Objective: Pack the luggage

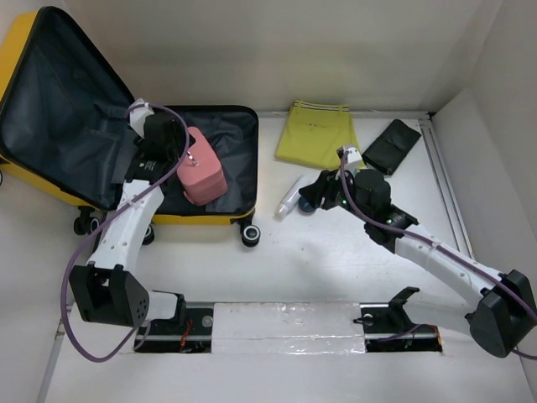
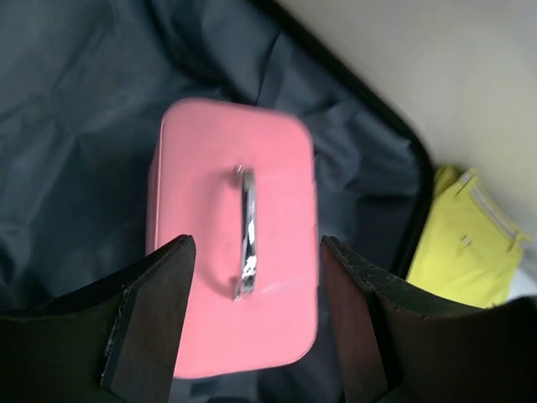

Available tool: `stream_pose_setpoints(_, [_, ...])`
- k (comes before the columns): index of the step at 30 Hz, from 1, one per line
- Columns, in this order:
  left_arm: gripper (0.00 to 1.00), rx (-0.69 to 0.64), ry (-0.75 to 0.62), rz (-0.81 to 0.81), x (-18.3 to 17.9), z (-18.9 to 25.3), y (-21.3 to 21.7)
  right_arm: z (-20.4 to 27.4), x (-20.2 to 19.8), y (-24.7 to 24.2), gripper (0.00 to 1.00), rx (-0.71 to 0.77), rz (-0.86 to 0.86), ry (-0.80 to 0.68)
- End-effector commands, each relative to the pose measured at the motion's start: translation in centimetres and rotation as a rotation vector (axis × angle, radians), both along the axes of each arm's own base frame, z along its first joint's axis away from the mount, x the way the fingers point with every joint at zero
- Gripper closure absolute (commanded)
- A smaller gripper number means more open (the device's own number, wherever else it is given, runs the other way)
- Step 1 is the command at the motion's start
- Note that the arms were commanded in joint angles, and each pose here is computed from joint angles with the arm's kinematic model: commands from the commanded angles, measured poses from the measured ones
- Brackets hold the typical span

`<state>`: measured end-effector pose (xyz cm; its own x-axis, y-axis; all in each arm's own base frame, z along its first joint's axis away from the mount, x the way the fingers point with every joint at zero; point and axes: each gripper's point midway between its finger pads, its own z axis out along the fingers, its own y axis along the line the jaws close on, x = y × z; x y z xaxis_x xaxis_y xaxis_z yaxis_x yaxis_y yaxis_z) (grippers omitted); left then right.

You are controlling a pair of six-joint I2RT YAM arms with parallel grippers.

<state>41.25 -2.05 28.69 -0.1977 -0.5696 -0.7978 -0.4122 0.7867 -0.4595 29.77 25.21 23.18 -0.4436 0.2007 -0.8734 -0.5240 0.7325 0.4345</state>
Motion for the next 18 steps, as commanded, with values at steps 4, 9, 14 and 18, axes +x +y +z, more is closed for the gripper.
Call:
stream_pose_setpoints(4, [0.44, -0.006, 0.064, -0.06, -0.6, -2.8, -1.3, 1.0, -0.4, 0.3, 0.46, -0.019, 0.058, -0.099])
stream_pose_setpoints(9, [0.44, 0.014, 0.094, -0.096, 1.4, -3.9, -2.7, 0.0, -0.9, 0.9, 0.46, -0.025, 0.103, -0.072])
stream_pose_setpoints(14, [0.51, 0.088, 0.158, -0.036, 3.0, -5.7, -1.8, -0.5, -1.1, 0.9, 0.46, -0.028, 0.112, -0.063])
stream_pose_setpoints(18, [0.71, 0.112, 0.171, -0.021, 3.7, -5.8, -1.4, -0.5, -0.9, 0.4, 0.45, -0.029, 0.089, -0.067])
